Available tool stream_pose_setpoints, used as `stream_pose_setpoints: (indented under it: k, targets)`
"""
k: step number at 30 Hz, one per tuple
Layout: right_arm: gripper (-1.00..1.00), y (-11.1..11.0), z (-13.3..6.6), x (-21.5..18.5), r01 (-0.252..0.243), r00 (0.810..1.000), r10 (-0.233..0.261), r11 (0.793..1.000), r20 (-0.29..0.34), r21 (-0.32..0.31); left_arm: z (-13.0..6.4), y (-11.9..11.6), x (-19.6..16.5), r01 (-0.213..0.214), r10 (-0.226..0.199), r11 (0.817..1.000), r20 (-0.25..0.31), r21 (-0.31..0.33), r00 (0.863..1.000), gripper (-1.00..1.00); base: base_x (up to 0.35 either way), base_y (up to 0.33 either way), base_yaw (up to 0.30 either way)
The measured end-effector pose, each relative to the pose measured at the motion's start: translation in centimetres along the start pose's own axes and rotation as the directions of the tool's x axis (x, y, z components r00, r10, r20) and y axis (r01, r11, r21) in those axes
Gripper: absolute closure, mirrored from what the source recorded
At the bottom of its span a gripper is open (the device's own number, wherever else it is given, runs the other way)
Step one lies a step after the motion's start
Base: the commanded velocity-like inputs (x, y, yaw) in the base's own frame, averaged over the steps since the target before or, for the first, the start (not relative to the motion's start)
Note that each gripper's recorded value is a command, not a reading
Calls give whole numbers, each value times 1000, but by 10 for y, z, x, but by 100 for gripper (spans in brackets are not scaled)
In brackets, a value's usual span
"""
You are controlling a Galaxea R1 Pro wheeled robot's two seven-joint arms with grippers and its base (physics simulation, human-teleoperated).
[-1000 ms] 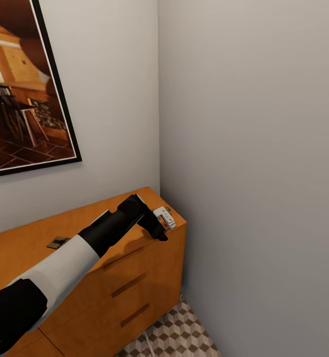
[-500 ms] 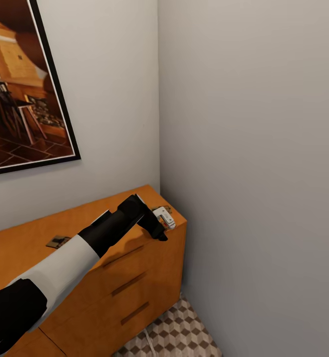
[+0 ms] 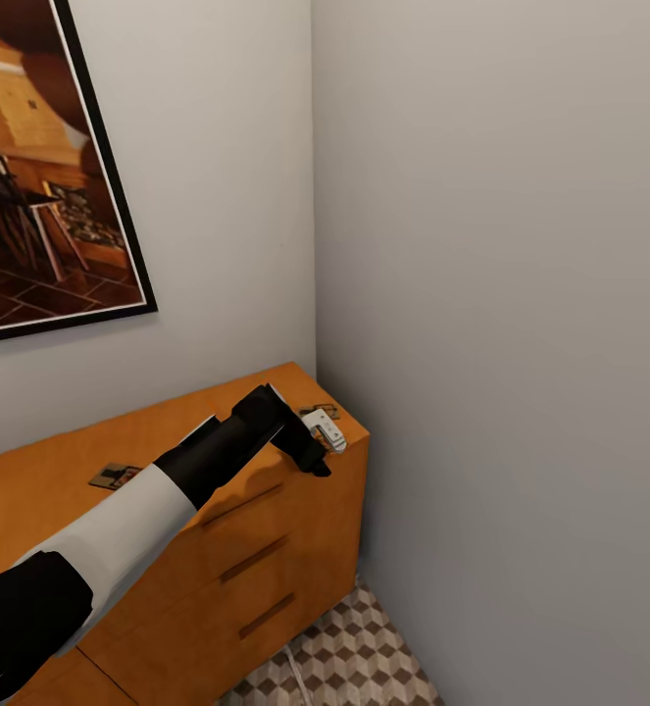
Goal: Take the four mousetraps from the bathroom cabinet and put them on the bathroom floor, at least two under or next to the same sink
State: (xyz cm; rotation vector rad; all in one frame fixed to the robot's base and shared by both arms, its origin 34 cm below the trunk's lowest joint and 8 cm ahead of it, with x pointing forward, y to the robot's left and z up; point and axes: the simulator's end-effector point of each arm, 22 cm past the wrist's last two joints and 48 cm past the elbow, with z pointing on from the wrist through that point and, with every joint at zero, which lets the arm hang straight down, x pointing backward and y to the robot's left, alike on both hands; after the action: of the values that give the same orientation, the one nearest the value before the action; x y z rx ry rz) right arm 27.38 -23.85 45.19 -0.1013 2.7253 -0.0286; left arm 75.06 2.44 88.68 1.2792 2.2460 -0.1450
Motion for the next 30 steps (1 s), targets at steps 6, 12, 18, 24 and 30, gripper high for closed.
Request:
stream_pose_setpoints:
  k: [6,12,18,24,30]
  targets:
    - [-100,0,0,0,0,1000,0,1000,0,0,0,0,0,2,-2,1000,3,4,1000,-100,0,0,0]
    - [-100,0,0,0,0,1000,0,1000,0,-1,0,0,0,3,-3,1000,4,4,1000,-100,0,0,0]
    - [-100,0,0,0,0,1000,0,1000,-1,-1,0,0,0,3,-3,1000,4,4,1000,-100,0,0,0]
    - [-100,0,0,0,0,1000,0,1000,0,0,0,0,0,0,0,1000,3,1,1000,100,0,0,0]
    - [-100,0,0,0,0,1000,0,1000,0,-1,0,0,0,1,-1,1000,3,3,1000,100,0,0,0]
